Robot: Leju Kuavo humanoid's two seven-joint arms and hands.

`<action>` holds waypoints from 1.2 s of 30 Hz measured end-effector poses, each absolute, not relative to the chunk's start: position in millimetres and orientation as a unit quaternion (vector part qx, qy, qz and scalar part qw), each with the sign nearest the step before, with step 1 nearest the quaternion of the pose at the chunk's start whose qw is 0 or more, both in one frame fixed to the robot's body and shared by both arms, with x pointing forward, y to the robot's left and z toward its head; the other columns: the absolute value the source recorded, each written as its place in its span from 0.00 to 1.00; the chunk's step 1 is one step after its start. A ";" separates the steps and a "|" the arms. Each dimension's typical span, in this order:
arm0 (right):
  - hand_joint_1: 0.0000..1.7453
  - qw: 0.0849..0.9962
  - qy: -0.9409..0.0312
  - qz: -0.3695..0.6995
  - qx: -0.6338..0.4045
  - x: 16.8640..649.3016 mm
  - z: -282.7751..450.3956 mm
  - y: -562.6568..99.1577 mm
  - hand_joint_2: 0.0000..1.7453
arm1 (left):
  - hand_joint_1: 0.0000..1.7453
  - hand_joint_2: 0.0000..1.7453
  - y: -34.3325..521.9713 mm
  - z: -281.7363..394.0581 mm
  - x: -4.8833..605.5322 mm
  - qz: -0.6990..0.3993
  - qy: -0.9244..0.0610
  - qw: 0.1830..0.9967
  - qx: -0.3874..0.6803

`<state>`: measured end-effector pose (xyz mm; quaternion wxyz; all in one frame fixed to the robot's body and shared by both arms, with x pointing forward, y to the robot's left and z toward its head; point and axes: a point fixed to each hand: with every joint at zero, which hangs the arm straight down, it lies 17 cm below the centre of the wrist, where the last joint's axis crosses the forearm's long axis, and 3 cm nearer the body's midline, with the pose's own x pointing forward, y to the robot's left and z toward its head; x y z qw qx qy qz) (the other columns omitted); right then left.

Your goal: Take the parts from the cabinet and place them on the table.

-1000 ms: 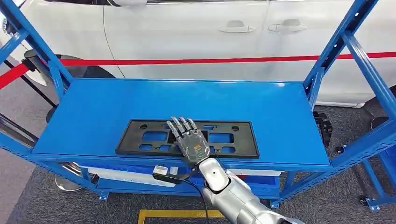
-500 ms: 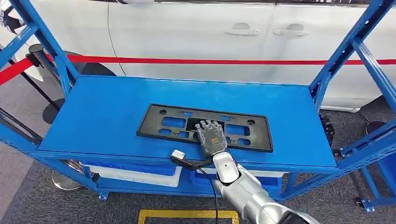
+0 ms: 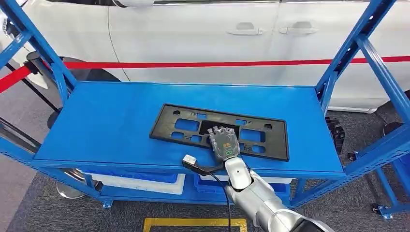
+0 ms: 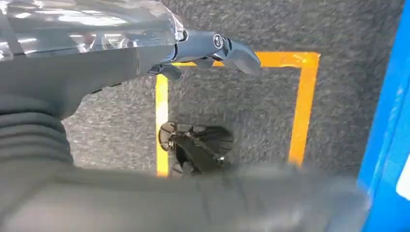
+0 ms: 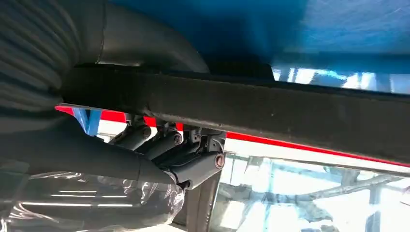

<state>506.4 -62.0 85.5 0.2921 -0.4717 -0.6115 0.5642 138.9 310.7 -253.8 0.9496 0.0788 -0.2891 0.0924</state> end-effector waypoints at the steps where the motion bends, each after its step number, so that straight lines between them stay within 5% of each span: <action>1: 1.00 0.294 -0.611 0.564 -0.472 506.9 85.2 -63.1 1.00 | 0.00 1.00 312.0 -253.2 139.9 0.090 -0.292 0.949 0.081; 10: 1.00 0.308 -0.633 0.552 -0.448 511.0 92.0 -64.2 1.00 | 0.00 1.00 307.9 -250.6 145.7 0.131 -0.299 0.944 0.055; 16: 1.00 0.339 -0.836 0.370 -0.224 500.3 198.0 -38.6 1.00 | 0.00 1.00 320.6 -244.3 153.1 0.197 -0.321 0.925 0.052; 22: 1.00 0.323 -0.909 0.242 -0.101 471.2 269.3 -54.9 1.00 | 0.00 1.00 314.5 -236.0 162.6 0.206 -0.351 0.913 0.025; 29: 1.00 0.248 -0.934 0.104 0.237 382.6 377.0 -78.2 1.00 | 0.00 1.00 319.3 -234.3 159.5 0.196 -0.361 0.911 0.031; 36: 1.00 0.177 -0.911 0.083 0.363 323.4 416.8 -95.1 1.00 | 0.00 1.00 323.6 -235.6 160.8 0.195 -0.356 0.913 0.041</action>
